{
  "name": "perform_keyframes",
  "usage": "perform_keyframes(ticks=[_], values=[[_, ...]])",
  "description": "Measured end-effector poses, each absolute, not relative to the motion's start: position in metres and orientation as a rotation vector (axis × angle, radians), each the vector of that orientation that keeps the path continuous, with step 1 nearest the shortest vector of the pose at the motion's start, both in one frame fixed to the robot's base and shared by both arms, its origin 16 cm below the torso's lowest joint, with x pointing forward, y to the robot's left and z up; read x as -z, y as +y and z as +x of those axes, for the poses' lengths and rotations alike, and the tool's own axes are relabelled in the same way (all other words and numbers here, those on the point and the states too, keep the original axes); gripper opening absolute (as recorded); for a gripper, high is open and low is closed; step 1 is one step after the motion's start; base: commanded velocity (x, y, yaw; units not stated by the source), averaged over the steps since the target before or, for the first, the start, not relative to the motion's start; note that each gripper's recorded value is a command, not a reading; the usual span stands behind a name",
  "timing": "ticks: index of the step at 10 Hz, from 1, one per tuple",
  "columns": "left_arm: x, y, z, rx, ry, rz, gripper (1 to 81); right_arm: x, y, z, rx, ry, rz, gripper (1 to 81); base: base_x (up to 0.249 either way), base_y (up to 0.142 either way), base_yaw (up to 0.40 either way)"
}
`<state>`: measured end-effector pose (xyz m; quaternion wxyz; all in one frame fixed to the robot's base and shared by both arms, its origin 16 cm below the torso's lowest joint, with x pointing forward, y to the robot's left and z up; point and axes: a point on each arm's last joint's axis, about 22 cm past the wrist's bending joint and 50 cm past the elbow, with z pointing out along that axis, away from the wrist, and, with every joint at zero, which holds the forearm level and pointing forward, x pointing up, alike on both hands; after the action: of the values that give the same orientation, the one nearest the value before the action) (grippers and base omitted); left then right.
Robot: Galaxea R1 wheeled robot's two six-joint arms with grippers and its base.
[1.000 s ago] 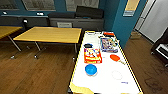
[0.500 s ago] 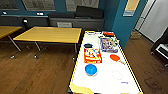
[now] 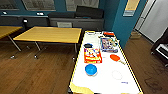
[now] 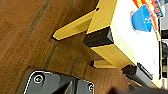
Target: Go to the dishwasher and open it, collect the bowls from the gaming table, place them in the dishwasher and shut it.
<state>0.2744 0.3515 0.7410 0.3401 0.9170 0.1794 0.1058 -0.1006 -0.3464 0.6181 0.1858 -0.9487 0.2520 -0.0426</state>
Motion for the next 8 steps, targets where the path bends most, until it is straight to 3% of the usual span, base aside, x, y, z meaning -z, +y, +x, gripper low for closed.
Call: perform_keyframes(ticks=[5,8], values=[[-0.786,0.312,0.388,-0.35,0.356,2.322,81.1,-0.608,-0.387,-0.069,0.15,0.672,-2.72,1.0,0.0,0.0,0.0],[-0.802,0.275,0.456,-0.308,0.383,2.276,81.1,-0.606,-0.38,-0.061,0.12,0.66,-2.699,1.0,0.0,0.0,0.0]])
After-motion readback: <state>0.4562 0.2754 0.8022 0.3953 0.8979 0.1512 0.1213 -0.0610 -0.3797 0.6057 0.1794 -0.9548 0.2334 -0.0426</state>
